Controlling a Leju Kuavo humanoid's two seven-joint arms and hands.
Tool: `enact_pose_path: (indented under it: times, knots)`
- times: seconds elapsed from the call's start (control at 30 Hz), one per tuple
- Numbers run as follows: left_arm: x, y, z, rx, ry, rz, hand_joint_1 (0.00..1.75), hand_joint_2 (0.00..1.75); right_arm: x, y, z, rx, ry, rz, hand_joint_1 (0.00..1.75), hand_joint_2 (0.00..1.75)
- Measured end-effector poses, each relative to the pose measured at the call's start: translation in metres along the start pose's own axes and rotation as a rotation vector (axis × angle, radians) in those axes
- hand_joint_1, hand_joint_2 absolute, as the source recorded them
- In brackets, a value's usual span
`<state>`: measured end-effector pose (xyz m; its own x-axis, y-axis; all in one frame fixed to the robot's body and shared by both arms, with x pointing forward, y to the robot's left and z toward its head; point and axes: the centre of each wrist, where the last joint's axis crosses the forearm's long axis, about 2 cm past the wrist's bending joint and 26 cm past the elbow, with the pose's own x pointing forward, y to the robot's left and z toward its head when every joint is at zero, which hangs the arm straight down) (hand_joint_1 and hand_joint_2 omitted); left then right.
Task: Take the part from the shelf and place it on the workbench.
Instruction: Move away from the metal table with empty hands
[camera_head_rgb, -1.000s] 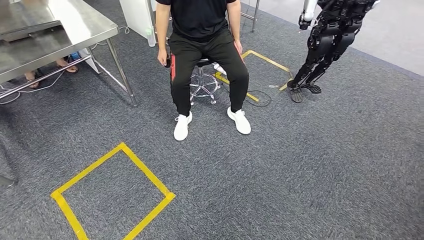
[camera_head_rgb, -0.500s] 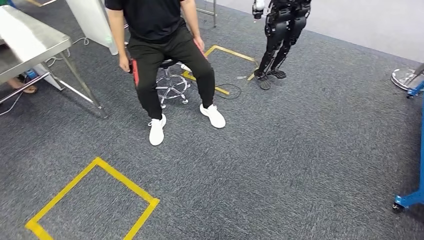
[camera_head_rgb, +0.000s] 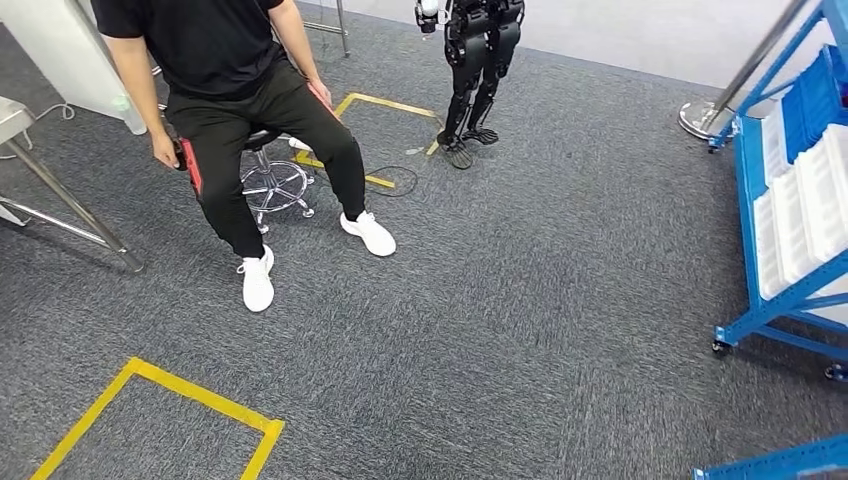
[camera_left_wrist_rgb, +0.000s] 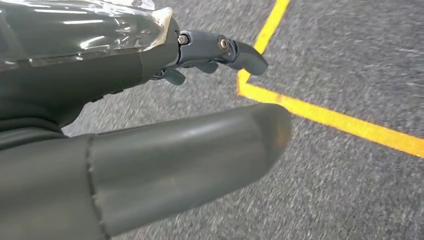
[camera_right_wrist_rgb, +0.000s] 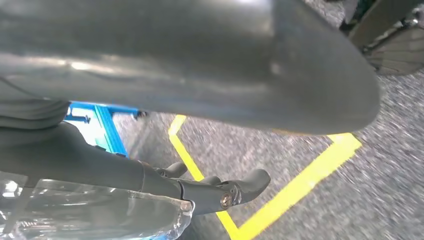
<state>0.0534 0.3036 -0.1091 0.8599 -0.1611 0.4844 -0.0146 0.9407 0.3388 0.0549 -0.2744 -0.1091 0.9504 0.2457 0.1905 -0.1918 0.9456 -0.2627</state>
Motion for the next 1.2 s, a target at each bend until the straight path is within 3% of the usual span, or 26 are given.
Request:
enact_pose_path:
  times: [1.2]
  knots:
    - [-0.0021,-0.005,0.003,0.015,0.013,-0.003,0.0,0.0,0.0041,-0.0084,-0.0024,-0.02,-0.015,0.024,0.0,0.0]
